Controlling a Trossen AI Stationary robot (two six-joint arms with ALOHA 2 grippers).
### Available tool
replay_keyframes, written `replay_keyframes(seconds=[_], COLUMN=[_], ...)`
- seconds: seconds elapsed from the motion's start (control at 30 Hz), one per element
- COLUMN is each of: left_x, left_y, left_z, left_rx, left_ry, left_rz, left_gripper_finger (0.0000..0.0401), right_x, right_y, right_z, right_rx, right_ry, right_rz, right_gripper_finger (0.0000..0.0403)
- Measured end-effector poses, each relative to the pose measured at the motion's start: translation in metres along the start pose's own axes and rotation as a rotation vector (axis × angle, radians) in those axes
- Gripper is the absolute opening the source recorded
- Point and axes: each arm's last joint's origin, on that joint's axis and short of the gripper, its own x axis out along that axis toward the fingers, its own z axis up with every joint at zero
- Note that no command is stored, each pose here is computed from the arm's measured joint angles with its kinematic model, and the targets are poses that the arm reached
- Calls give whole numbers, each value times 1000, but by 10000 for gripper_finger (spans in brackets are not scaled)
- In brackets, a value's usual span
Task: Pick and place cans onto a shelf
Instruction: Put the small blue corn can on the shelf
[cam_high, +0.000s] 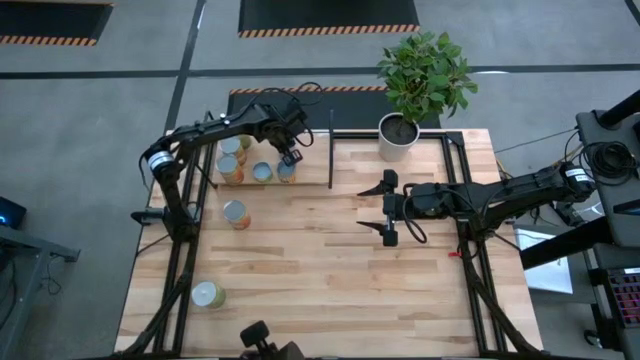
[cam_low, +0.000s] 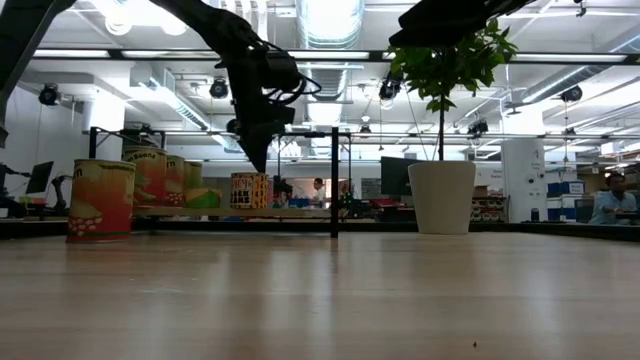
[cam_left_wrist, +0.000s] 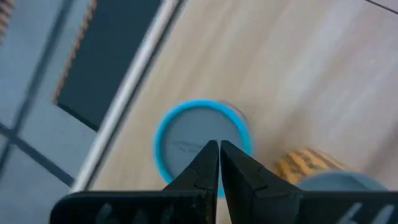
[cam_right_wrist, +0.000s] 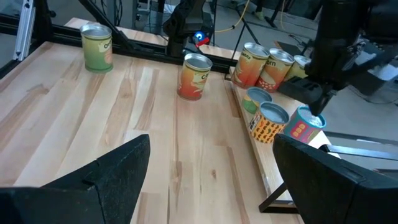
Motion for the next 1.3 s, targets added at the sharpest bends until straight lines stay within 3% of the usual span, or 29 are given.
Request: replay_keyframes(seconds=[0.13,0.23,1.3], left_x=[8,12,15], left_y=[2,2,-12], left_z=[1,1,-7], left_rx=[5,6,-60], left_ry=[23,30,86], left_rz=[94,105,41], left_gripper_finger=[0,0,0], right_x=[0,0,0], right_y=[0,0,0], right_z=[0,0,0], right_rx=[2,7,7], right_ry=[0,0,0], right_rz=[0,0,0], right_gripper_finger=[327,327,327])
